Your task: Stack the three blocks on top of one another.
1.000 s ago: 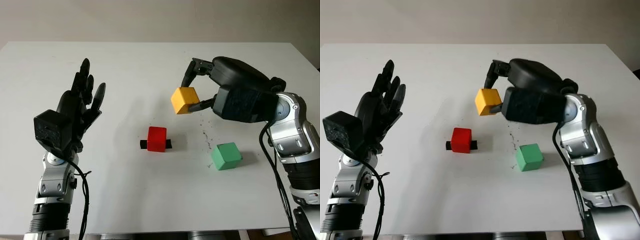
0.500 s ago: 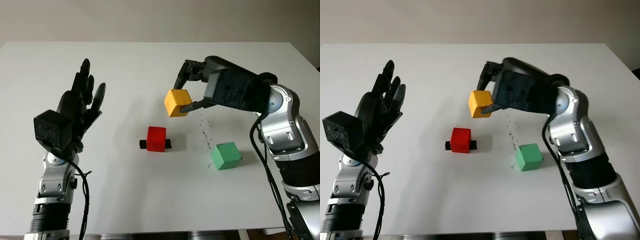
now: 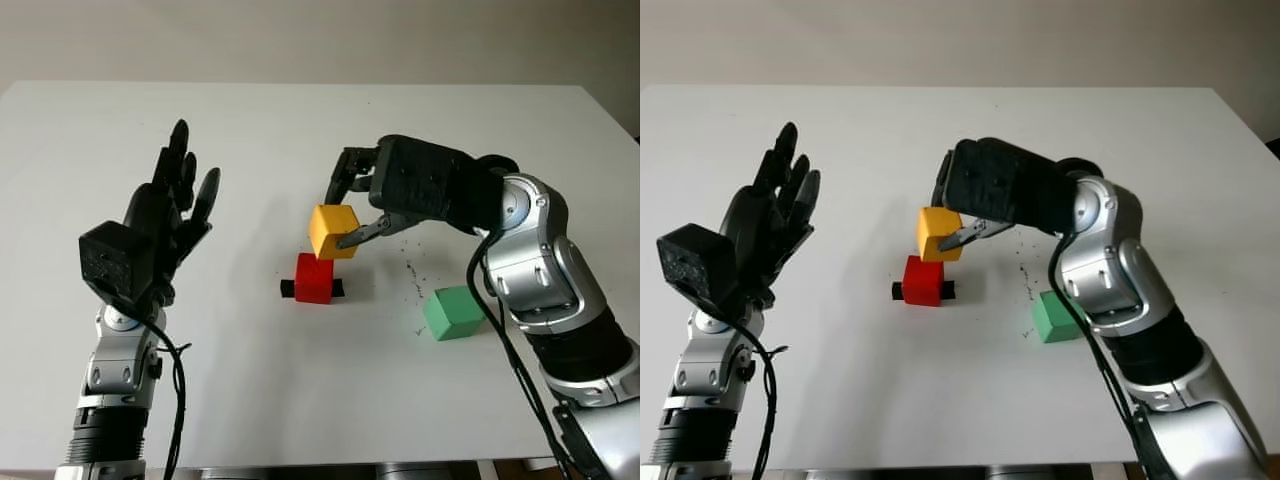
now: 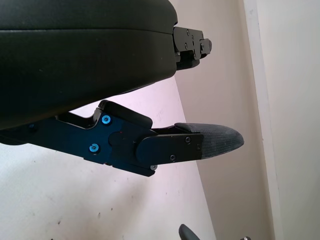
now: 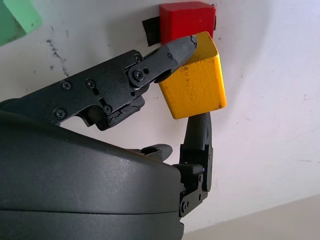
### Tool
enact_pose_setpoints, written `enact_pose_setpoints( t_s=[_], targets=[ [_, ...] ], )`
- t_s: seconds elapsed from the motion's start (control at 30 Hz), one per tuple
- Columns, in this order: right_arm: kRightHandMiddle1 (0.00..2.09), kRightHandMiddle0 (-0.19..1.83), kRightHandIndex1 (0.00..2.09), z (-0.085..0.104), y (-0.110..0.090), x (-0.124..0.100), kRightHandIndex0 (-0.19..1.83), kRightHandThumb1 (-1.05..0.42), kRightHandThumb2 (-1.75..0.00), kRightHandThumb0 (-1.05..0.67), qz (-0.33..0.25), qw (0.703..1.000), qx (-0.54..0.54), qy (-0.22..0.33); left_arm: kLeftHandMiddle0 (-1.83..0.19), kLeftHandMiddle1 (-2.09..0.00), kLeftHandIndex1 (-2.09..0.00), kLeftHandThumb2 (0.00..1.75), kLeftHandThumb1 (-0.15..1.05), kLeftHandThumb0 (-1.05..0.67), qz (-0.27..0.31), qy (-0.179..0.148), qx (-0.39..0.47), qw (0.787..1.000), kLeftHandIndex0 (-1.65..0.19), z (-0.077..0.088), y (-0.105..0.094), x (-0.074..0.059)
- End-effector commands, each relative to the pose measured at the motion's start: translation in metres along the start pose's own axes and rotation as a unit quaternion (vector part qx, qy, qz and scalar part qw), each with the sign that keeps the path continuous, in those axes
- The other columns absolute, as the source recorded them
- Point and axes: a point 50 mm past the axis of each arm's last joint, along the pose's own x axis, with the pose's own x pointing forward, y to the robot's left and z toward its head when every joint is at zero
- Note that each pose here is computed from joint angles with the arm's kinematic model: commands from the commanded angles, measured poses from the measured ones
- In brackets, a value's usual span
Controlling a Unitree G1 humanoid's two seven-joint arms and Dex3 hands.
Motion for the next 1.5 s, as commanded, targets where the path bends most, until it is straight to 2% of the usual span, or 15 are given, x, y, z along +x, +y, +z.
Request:
enact_pose_setpoints(
  t_s=[0.0, 0.6, 0.83, 1.47],
  targets=[
    [1.69, 0.28, 0.03, 0.008, -0.002, -0.003, 0.38, -1.00, -0.06, -0.46, -0.006, 1.000, 0.001, -0.008, 0.06, -0.05, -0.05, 0.48, 1.05, -0.70, -0.002, -0.010, -0.002, 1.000, 0.06, 0.004, -0.003, 0.003],
    [1.74, 0.25, 0.04, 0.011, 0.013, -0.004, 0.36, -1.01, -0.06, -0.43, -0.017, 0.999, 0.040, -0.007, 0.06, -0.05, -0.05, 0.46, 1.05, -0.69, 0.002, -0.013, -0.014, 1.000, 0.06, 0.005, -0.006, 0.005],
    [1.70, 0.24, 0.04, 0.013, 0.019, -0.004, 0.36, -1.01, -0.05, -0.42, -0.014, 0.999, 0.030, -0.016, 0.07, -0.05, -0.05, 0.47, 1.05, -0.69, 0.000, -0.014, -0.013, 1.000, 0.07, 0.005, -0.007, 0.003],
    [1.70, 0.23, 0.04, 0.008, 0.027, 0.000, 0.36, -1.01, -0.05, -0.45, -0.003, 1.000, 0.016, 0.001, 0.07, -0.05, -0.05, 0.46, 1.05, -0.68, 0.001, -0.014, -0.013, 1.000, 0.07, 0.004, -0.005, 0.001]
  ],
)
